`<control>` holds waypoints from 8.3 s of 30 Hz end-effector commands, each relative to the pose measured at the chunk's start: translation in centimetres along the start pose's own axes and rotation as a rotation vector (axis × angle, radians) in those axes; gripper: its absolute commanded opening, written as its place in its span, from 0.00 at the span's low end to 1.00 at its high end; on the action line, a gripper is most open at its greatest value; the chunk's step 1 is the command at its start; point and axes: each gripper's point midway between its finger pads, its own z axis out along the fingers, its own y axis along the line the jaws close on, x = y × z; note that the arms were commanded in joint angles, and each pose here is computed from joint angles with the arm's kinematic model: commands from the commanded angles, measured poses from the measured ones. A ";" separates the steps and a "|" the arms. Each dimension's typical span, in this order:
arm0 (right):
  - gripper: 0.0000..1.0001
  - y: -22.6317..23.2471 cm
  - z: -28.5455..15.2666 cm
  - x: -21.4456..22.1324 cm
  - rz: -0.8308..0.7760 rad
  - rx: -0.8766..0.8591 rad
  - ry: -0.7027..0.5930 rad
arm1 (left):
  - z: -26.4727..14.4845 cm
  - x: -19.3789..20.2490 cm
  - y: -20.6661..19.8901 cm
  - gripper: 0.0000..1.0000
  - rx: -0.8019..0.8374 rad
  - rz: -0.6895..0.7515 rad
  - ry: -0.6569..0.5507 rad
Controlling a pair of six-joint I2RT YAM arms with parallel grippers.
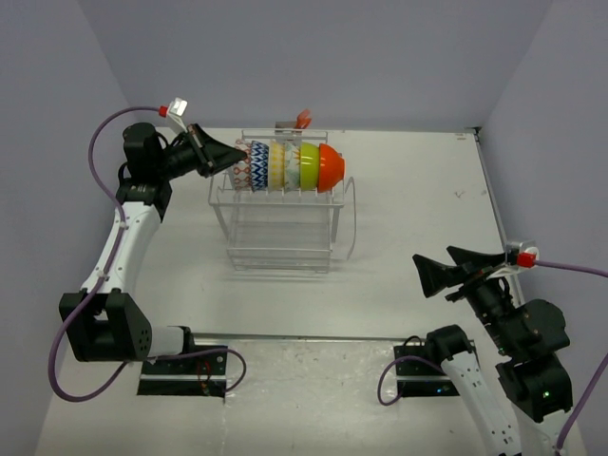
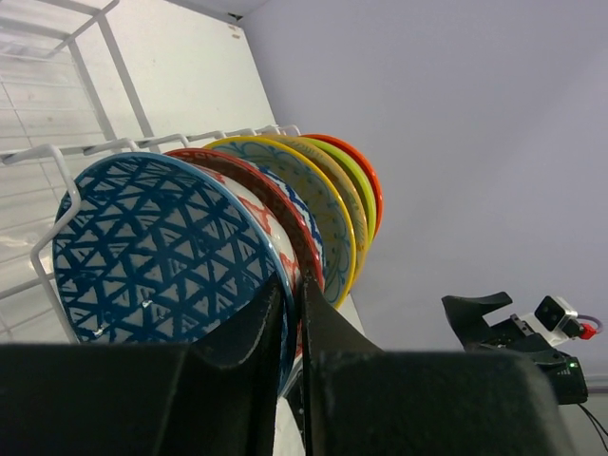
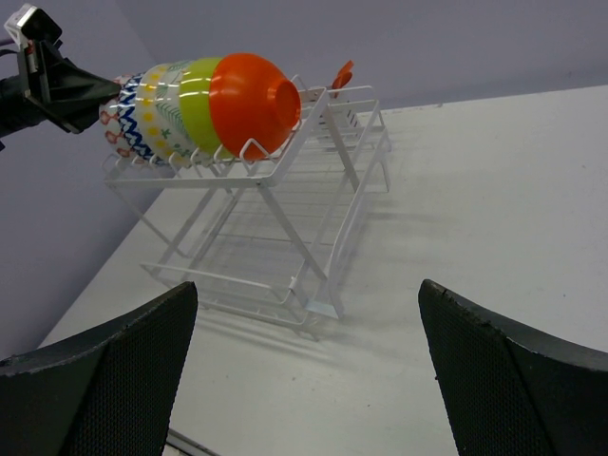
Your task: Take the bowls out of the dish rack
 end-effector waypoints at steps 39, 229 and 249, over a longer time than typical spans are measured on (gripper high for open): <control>0.99 0.5 0.1 -1.4 -0.023 -0.016 -0.048 | -7.4 -5.6 -11.8 0.00 -0.010 0.421 -0.393; 0.99 2.8 2.9 -1.3 0.013 -0.093 0.163 | -0.1 -0.6 -7.3 0.00 0.092 0.298 -0.142; 0.99 4.2 3.6 -6.8 0.050 -0.075 0.045 | -1.8 -0.5 -19.1 0.00 0.075 0.954 -0.190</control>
